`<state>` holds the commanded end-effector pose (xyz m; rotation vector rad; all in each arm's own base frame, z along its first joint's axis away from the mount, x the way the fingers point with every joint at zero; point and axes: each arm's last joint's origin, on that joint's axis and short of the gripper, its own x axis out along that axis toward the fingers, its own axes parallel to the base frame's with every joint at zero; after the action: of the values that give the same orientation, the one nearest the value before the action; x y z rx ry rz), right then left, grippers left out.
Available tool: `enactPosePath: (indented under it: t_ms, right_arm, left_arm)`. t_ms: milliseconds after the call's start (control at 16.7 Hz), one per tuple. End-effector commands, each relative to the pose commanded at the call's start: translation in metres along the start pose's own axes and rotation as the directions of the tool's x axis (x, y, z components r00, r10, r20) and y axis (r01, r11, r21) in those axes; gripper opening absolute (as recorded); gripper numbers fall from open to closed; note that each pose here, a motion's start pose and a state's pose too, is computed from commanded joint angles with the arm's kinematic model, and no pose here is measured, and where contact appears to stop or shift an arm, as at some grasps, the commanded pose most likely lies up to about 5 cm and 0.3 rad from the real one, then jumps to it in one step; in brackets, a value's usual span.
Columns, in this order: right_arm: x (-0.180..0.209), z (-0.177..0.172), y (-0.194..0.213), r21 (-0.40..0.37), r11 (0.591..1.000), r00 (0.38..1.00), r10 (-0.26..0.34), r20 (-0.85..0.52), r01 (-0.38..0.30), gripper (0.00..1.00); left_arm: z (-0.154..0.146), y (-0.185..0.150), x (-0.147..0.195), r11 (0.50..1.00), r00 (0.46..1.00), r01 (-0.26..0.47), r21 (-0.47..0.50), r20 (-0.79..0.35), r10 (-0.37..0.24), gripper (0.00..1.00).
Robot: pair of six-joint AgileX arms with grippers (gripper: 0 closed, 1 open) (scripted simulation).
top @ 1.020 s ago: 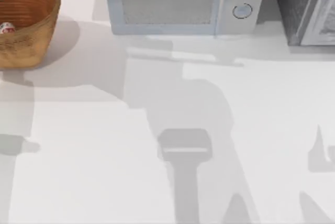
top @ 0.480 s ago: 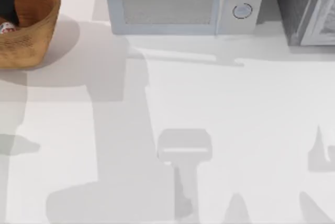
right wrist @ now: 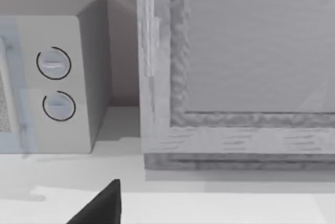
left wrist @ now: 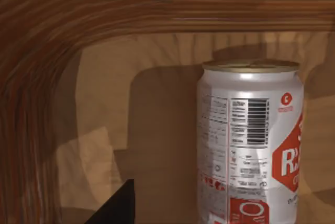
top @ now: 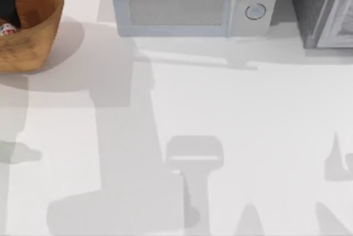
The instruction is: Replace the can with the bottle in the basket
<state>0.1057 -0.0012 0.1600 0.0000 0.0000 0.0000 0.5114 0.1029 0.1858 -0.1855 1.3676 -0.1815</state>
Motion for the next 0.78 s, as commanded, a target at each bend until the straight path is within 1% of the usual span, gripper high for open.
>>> enactPosePath:
  t_ms: [540,780]
  right_arm:
    - [0.0,0.0,0.0,0.0,1.0,1.0,0.0,0.0,0.0,1.0]
    - [0.0,0.0,0.0,0.0,1.0,1.0,0.0,0.0,0.0,1.0]
  left_arm:
    - [-0.001,0.004,0.052,1.0,1.0,0.0,-0.006,-0.004,0.0,1.0]
    - [-0.001,0.004,0.058,1.0,1.0,0.0,-0.006,-0.004,0.0,1.0]
